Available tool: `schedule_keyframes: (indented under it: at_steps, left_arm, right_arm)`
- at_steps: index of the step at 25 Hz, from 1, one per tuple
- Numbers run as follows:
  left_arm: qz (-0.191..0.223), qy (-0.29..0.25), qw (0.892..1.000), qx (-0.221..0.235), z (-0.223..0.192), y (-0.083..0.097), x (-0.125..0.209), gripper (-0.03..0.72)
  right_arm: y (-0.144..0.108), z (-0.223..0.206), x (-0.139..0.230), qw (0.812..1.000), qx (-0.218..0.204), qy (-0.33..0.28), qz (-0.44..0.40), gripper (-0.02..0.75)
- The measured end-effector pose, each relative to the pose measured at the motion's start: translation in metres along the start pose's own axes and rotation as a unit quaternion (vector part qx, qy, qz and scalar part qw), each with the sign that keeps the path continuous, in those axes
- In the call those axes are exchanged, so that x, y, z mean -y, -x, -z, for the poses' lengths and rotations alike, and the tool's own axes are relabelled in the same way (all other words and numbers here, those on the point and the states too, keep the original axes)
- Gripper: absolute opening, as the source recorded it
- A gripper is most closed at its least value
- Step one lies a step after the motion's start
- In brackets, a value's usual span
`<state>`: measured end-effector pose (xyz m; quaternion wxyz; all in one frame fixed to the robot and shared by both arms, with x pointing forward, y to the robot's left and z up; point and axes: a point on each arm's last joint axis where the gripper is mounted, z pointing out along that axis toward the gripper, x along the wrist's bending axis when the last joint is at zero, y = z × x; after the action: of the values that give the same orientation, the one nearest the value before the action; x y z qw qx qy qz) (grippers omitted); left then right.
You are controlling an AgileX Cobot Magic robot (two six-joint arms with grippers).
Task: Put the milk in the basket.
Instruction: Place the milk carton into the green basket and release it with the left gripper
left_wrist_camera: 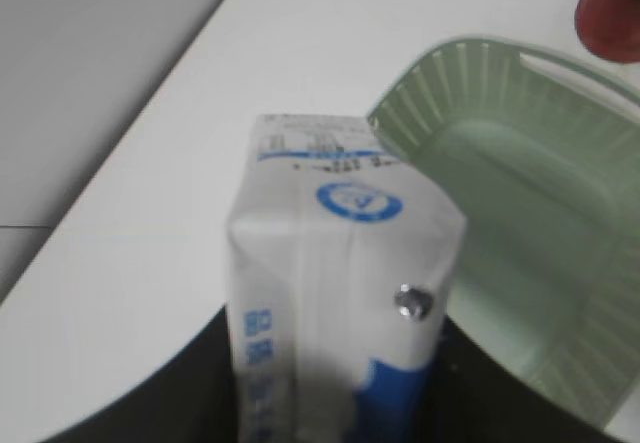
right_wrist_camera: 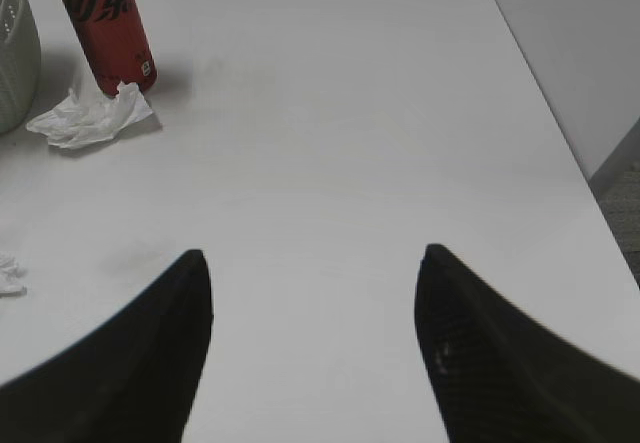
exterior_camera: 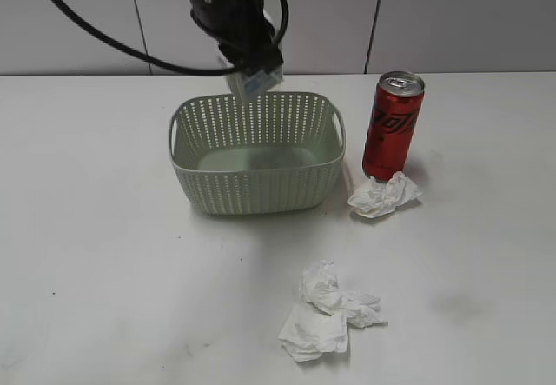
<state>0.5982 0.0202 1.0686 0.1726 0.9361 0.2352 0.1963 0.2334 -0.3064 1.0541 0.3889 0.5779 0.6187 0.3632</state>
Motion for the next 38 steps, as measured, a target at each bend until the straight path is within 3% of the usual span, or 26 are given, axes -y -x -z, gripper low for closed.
schedule_keyframes:
  at_steps: [7, 19, 20, 25, 29, 34, 38]
  left_arm:
    - [0.017, -0.05, 0.997, 0.06, -0.066, 0.019, 0.009, 0.293]
    - [0.048, -0.049, 0.992, 0.105, -0.083, 0.03, 0.009, 0.298]
    - [0.05, -0.048, 0.992, 0.107, -0.083, 0.03, 0.009, 0.328]
    - [0.055, -0.039, 0.992, 0.11, -0.08, 0.03, 0.006, 0.634]
    - [0.057, -0.042, 0.991, 0.117, -0.072, 0.03, 0.006, 0.677]
    - [0.073, -0.012, 0.99, 0.12, -0.032, 0.018, 0.001, 0.653]
    - [0.106, -0.003, 0.989, 0.106, 0.01, -0.014, 0.014, 0.633]
  right_arm:
    - [0.0, 0.0, 0.0, 1.0, 0.0, 0.0, 0.0, 0.499]
    - [0.0, 0.0, 0.0, 1.0, 0.0, 0.0, 0.0, 0.499]
    - [0.0, 0.0, 0.0, 1.0, 0.0, 0.0, 0.0, 0.499]
    - [0.0, 0.0, 0.0, 1.0, 0.0, 0.0, 0.0, 0.499]
    - [0.0, 0.0, 0.0, 1.0, 0.0, 0.0, 0.0, 0.499]
    - [0.0, 0.0, 0.0, 1.0, 0.0, 0.0, 0.0, 0.499]
    - [0.0, 0.0, 0.0, 1.0, 0.0, 0.0, 0.0, 0.499]
